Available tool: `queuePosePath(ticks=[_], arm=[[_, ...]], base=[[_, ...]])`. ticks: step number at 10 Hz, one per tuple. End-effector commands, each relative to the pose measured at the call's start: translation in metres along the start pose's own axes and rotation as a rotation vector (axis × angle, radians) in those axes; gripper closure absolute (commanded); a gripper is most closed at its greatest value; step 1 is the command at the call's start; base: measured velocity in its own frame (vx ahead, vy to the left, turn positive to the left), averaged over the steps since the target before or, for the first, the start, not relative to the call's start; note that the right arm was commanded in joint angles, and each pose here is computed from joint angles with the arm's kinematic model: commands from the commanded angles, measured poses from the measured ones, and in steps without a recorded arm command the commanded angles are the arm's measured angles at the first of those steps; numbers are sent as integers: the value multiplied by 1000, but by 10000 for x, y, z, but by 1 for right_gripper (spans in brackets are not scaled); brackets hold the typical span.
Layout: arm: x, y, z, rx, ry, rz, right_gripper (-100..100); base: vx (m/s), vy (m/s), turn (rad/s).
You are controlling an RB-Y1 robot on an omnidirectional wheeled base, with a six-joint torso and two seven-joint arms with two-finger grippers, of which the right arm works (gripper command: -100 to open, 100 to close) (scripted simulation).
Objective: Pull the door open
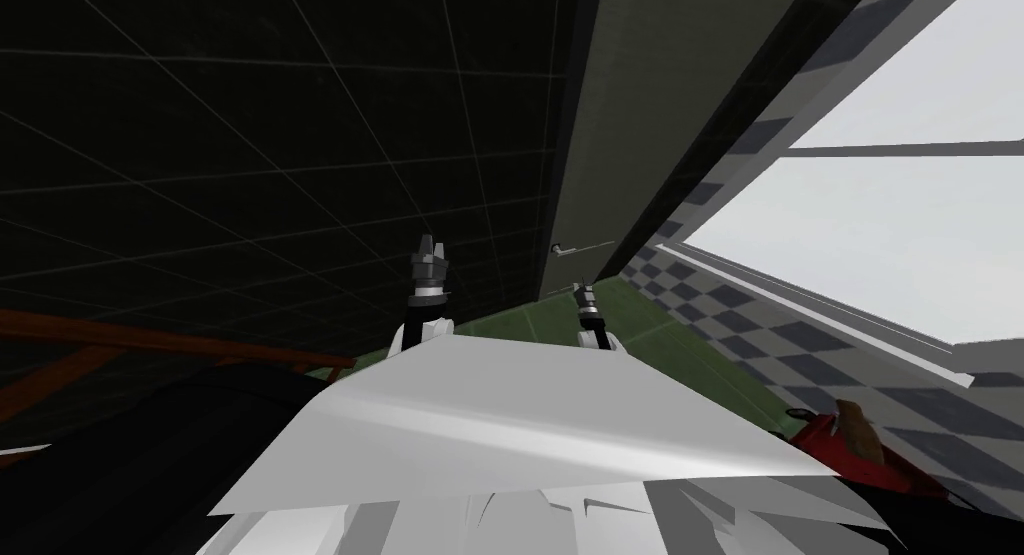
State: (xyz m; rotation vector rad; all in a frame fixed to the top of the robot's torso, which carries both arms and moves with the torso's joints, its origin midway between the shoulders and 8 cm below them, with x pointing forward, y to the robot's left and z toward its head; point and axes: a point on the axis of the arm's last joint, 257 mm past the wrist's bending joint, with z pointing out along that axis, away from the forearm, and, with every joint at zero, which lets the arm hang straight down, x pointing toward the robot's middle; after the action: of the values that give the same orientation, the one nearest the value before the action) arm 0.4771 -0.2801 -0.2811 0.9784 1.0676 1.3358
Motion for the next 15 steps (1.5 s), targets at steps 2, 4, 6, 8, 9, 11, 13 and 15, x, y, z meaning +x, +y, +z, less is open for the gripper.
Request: queuePosePath(ticks=[2, 4, 6, 8, 9, 11, 13, 15], arm=[[-26, -127, -22, 25, 0, 5, -100], [-42, -221, -33, 44, 0, 8, -100], [-60, -312, -45, 62, 0, 11, -100], [-79, -400, -59, 81, -1, 13, -100], [-88, -439, -66, 89, -2, 14, -100], [-115, -553, -89, 114, -4, 18, -100], [-135, -625, -105, 131, -5, 19, -100], [-153, -688, -121, 145, -7, 21, -100]], base=[[58, -91, 144], [38, -85, 122], [64, -90, 139], [54, -88, 124], [23, -110, 147], [50, -122, 201], [57, -94, 109], [36, -96, 102]])
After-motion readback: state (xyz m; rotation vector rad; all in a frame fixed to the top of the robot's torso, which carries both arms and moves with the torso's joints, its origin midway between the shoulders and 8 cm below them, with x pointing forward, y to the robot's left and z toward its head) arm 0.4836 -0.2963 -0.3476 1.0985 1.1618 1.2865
